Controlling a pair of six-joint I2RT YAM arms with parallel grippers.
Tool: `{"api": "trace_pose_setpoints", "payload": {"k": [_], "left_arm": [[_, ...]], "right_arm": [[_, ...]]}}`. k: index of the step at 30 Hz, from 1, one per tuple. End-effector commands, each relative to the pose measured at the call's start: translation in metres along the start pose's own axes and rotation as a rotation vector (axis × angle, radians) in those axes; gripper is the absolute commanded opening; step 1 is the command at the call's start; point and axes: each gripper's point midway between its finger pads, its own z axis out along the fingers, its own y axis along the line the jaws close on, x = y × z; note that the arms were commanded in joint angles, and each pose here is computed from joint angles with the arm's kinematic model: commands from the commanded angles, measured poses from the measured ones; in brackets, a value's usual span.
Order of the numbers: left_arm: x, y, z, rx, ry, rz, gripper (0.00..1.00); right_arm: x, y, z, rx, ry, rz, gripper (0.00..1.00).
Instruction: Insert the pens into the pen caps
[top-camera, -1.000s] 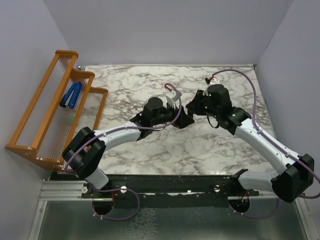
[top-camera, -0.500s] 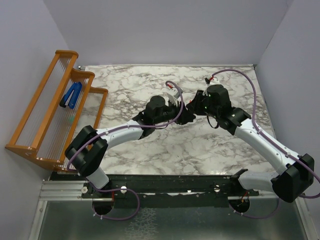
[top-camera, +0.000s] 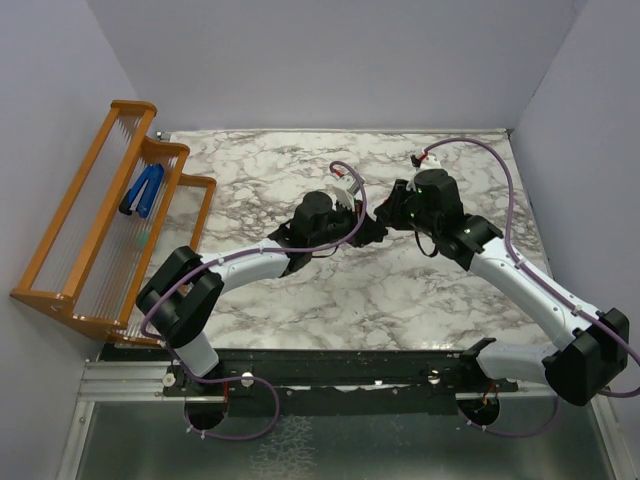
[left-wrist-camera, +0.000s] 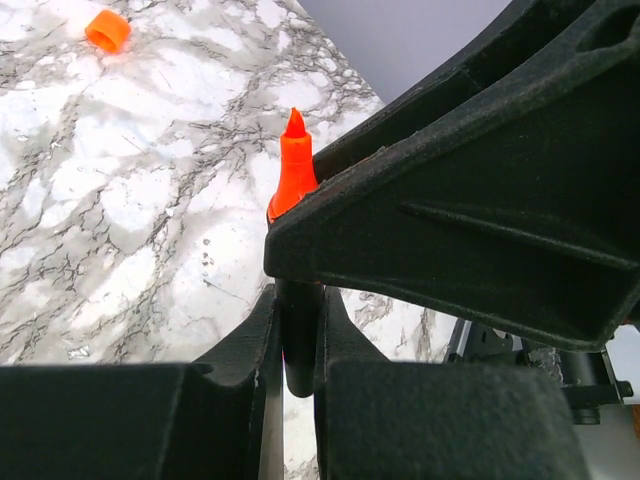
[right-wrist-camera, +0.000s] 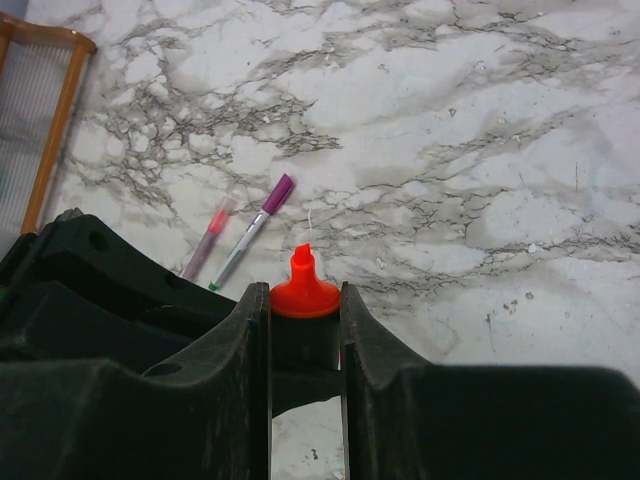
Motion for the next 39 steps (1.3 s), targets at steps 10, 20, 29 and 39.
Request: {"api": "trace_pose_setpoints", "payload": {"k": [10,20,29,39], "left_arm": [[-0.01,0.002,-0.001,-0.003,-0.05,0.09,0.0],[0.003,0.045,-0.03,-0.1,-0.029,0.063,0.0],[-0.004,0.058,-0.076,-0.178,-0.036,0.078,0.0],[-0.032,0.03,-0.125,-0.226,0.002,0.268,0.0]], "right_arm": [[-0.036,-0.003,-0.014,0.067,-0.094,-0.048,0.29],[-0.141,0.001,-0.042,0.158,-0.274,-0.136,0.44],[-0.164,-0.082,0.003,0.231,-0.123,0.108,0.52],[-0.139,-0.164,0.078,0.458,0.03,0.419,0.76]]}}
